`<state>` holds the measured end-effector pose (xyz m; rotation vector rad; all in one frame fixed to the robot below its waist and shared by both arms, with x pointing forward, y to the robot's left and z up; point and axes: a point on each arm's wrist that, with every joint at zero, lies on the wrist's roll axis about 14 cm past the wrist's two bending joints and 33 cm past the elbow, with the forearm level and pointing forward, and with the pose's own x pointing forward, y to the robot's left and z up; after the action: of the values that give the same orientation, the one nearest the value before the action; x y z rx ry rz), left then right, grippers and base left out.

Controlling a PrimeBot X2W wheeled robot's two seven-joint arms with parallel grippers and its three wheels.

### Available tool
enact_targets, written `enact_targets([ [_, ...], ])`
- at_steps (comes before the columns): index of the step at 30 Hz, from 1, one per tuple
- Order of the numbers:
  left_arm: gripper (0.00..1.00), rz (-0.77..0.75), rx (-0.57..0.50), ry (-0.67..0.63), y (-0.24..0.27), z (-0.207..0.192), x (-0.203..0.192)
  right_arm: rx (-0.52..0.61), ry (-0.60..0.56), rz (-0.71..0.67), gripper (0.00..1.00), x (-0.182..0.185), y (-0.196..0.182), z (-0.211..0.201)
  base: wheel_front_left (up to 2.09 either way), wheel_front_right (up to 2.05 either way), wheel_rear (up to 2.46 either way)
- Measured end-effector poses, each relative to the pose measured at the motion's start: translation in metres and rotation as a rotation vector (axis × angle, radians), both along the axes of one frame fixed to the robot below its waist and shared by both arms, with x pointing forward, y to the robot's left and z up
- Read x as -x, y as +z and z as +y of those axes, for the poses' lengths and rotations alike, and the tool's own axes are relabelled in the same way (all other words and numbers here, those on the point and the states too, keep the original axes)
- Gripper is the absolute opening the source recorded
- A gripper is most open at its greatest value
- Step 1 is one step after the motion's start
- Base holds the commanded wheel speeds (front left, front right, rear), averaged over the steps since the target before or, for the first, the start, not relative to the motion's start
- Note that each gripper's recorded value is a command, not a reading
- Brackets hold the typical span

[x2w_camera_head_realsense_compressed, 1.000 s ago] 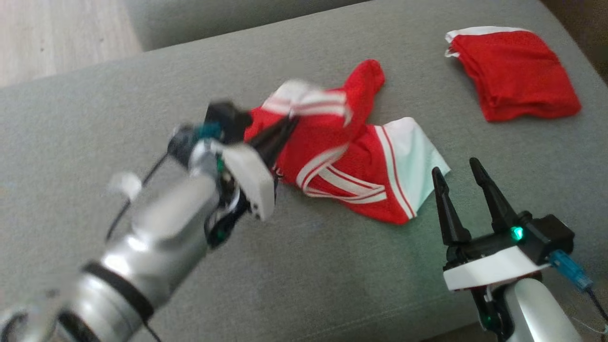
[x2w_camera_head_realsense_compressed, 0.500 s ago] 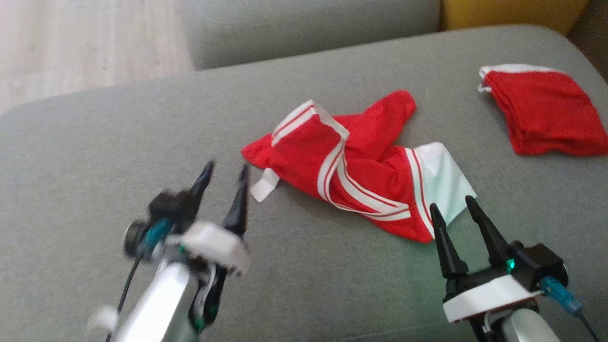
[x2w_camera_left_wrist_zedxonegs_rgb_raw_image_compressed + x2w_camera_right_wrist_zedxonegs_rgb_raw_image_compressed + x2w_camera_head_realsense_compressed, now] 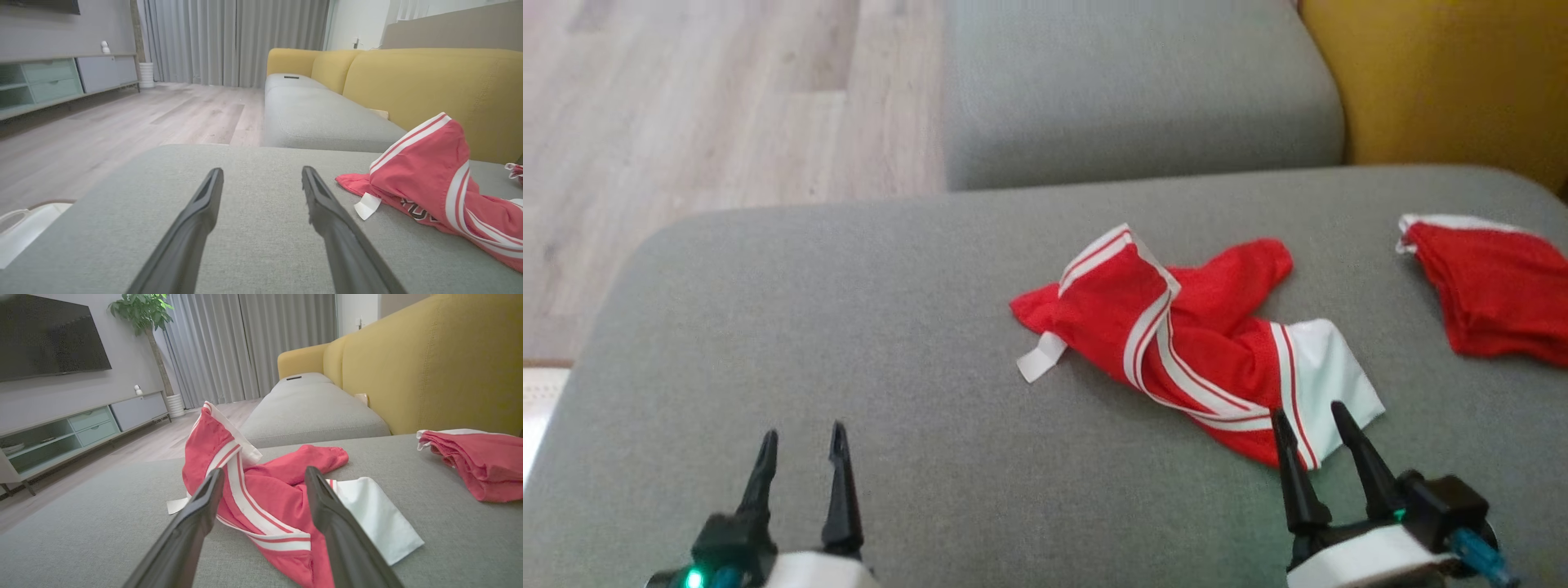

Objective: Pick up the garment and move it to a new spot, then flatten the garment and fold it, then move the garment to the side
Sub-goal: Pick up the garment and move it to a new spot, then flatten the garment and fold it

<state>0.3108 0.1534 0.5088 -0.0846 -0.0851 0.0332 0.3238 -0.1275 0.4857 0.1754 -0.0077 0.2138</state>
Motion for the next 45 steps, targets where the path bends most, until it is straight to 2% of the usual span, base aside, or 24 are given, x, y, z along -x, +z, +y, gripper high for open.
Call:
enact_targets([
  [6,1.0,-0.032,-0.105,0.003,0.005,0.001,0.026,0.002,0.007,0.003,1.0,0.011,-0.003,0.003,0.0,0.0,0.0],
  [14,1.0,-0.003,-0.119,-0.006,-0.006,-0.004,0.041,0.003,0.005,0.025,1.0,0.022,-0.011,0.005,0.0,0.0,0.0],
  [45,1.0,0.002,-0.145,-0.067,-0.01,-0.021,0.046,0.007,0.002,0.03,1.0,0.025,-0.013,0.004,0.0,0.0,0.0],
])
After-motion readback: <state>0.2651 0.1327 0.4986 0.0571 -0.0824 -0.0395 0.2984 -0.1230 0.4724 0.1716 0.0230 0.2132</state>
